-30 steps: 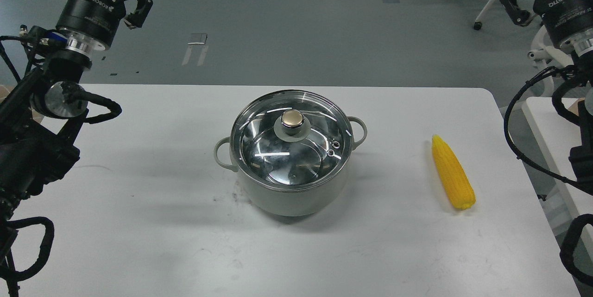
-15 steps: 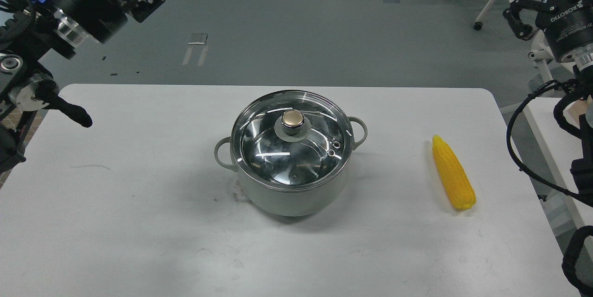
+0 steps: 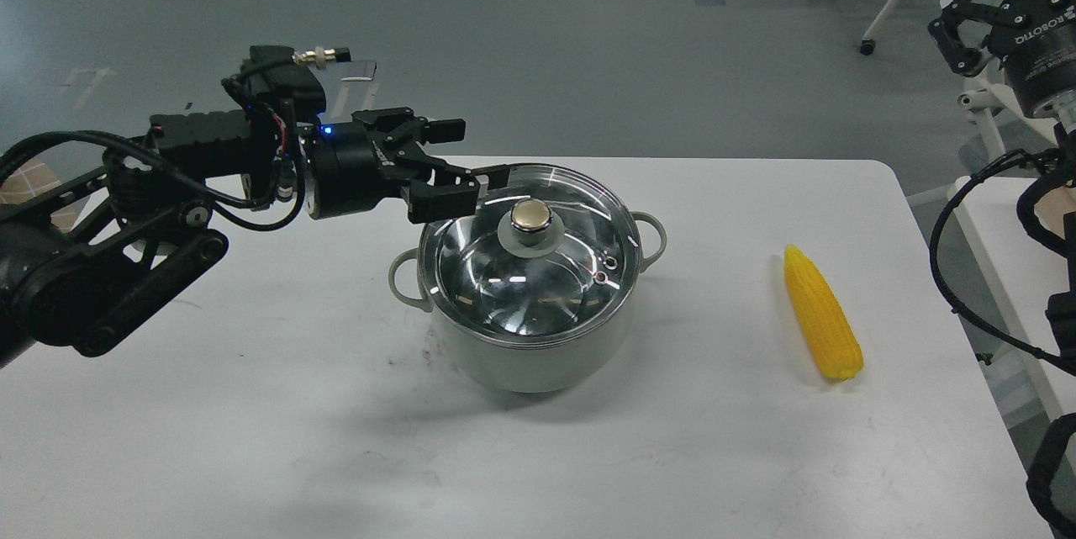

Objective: Open pot and put corn in
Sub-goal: 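Reach the left gripper over the pot and grasp the lid's brass knob, then lift the glass lid with the left gripper and carry it off the pot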

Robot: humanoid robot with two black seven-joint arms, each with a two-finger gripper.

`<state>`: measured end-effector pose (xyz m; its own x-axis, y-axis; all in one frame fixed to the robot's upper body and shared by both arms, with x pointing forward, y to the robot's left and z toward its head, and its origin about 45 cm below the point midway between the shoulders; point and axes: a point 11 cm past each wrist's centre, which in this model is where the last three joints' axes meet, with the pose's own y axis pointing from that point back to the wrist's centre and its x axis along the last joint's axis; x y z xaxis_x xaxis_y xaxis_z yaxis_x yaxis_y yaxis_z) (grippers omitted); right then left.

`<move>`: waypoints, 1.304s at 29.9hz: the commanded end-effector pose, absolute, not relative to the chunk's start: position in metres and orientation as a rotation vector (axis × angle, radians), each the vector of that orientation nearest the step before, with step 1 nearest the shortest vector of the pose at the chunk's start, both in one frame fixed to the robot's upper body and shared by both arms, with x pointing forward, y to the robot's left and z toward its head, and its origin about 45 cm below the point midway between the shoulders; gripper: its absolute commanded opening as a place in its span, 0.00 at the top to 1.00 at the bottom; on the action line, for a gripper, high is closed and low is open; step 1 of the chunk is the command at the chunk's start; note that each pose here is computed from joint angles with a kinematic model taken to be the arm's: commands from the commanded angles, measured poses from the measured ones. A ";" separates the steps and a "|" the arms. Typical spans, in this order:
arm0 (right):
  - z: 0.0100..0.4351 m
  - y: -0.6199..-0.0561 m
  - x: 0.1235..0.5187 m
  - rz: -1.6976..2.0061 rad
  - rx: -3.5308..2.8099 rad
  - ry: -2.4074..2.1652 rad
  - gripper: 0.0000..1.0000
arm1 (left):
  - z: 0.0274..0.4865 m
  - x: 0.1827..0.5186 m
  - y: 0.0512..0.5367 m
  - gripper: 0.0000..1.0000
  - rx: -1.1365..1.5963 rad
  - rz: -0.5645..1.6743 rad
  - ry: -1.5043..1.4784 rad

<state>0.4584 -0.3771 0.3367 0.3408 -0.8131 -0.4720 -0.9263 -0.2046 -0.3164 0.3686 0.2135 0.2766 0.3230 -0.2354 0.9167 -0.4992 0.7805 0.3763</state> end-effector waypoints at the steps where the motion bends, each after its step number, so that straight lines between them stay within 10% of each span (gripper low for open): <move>1: 0.336 -0.379 0.458 0.273 -2.056 1.517 0.00 | 0.261 0.364 0.195 0.19 0.701 0.114 -1.310; 19: 0.335 -0.380 0.458 0.274 -2.055 1.521 0.00 | 0.233 0.362 0.183 0.19 0.712 0.076 -1.276; 26: 0.335 -0.379 0.458 0.276 -2.055 1.520 0.00 | 0.236 0.363 0.177 0.54 0.697 0.079 -1.288; 39: 0.330 -0.381 0.457 0.287 -2.051 1.531 0.00 | 0.240 0.362 0.176 0.65 0.682 0.084 -1.288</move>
<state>0.4569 -0.3806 0.3302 0.3266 -0.8131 -0.4818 -0.9322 -0.1929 -0.3063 0.3610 0.1769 0.2347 0.3124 -0.3141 0.8965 -0.4217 0.7998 0.4271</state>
